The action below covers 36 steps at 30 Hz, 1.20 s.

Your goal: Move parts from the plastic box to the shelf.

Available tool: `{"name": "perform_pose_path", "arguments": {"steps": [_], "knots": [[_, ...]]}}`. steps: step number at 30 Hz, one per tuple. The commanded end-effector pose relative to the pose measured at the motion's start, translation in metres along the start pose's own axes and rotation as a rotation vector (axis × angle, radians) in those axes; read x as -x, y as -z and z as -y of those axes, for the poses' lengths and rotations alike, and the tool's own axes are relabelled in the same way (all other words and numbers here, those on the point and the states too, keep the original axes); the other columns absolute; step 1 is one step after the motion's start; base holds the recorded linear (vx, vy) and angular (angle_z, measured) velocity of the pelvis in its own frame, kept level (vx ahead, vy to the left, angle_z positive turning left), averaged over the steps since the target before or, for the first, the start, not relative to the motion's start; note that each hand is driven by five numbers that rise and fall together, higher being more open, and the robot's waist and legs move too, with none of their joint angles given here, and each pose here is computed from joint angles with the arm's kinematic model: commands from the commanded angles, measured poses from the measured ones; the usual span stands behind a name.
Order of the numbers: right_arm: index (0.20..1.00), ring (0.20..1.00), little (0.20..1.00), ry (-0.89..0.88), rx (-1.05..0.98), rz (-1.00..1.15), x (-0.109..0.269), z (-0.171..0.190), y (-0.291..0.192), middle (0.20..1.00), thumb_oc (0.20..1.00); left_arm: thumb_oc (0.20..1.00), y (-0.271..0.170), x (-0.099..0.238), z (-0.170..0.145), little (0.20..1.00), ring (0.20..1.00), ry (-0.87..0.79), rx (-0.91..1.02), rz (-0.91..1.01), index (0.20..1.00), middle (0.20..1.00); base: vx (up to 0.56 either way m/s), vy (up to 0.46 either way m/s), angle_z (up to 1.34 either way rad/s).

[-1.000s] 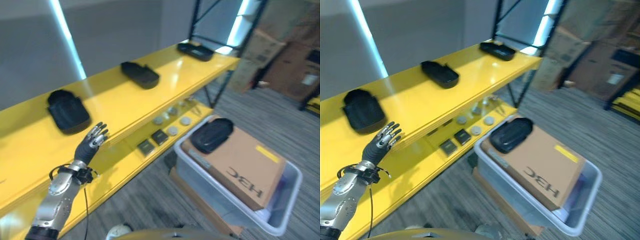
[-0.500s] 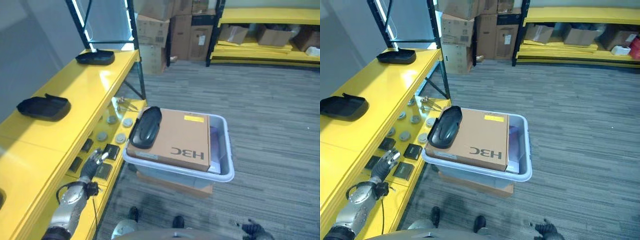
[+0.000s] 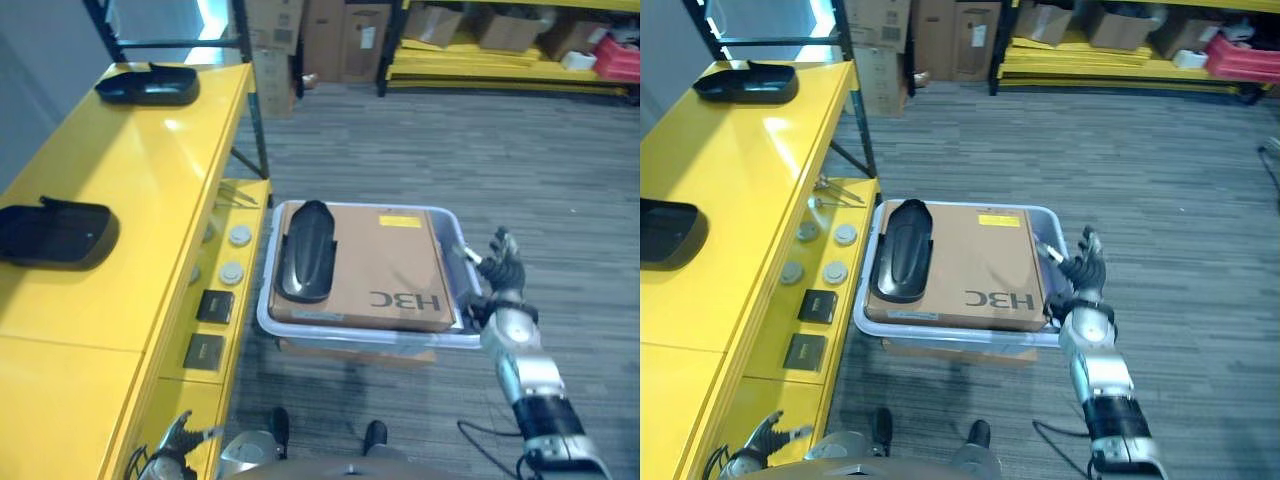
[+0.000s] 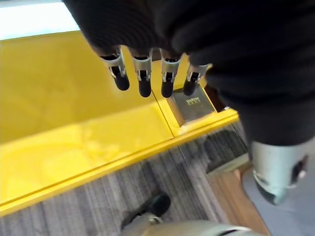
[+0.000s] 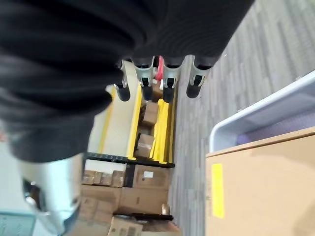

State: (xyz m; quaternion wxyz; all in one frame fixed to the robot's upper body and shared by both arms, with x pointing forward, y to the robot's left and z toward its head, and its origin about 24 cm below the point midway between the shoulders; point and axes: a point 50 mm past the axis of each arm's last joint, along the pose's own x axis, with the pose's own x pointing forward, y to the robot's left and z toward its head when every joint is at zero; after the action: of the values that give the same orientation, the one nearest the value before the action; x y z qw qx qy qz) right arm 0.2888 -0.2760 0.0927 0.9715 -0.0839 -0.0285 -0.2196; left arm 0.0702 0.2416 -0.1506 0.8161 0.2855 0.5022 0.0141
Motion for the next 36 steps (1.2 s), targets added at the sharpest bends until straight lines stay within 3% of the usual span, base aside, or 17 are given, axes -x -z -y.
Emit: {"name": "perform_pose_path", "arguments": {"steps": [1,12,24,36], "knots": [[1.0,1.0,1.0,0.081,0.116,0.052,-0.024,0.015,-0.03,1.0,1.0,1.0,0.002,0.0,-0.002,1.0,1.0,-0.042,0.06,0.023,1.0,1.0,-0.05,-0.002,0.38],[1.0,1.0,1.0,0.096,0.235,-0.207,-0.05,-0.008,0.009,1.0,1.0,1.0,0.006,0.001,0.005,1.0,1.0,-0.001,0.023,0.031,1.0,1.0,-0.05,0.012,0.37],[1.0,1.0,1.0,0.11,0.286,-0.332,-0.039,-0.019,0.042,1.0,1.0,1.0,0.0,0.0,0.009,1.0,1.0,0.017,0.031,0.058,1.0,1.0,-0.03,0.041,0.14],[1.0,1.0,1.0,0.105,0.754,-0.53,-0.03,0.022,0.077,1.0,1.0,1.0,-0.008,-0.004,-0.005,1.0,1.0,-0.005,0.042,0.101,1.0,1.0,-0.02,0.007,0.06]]}}
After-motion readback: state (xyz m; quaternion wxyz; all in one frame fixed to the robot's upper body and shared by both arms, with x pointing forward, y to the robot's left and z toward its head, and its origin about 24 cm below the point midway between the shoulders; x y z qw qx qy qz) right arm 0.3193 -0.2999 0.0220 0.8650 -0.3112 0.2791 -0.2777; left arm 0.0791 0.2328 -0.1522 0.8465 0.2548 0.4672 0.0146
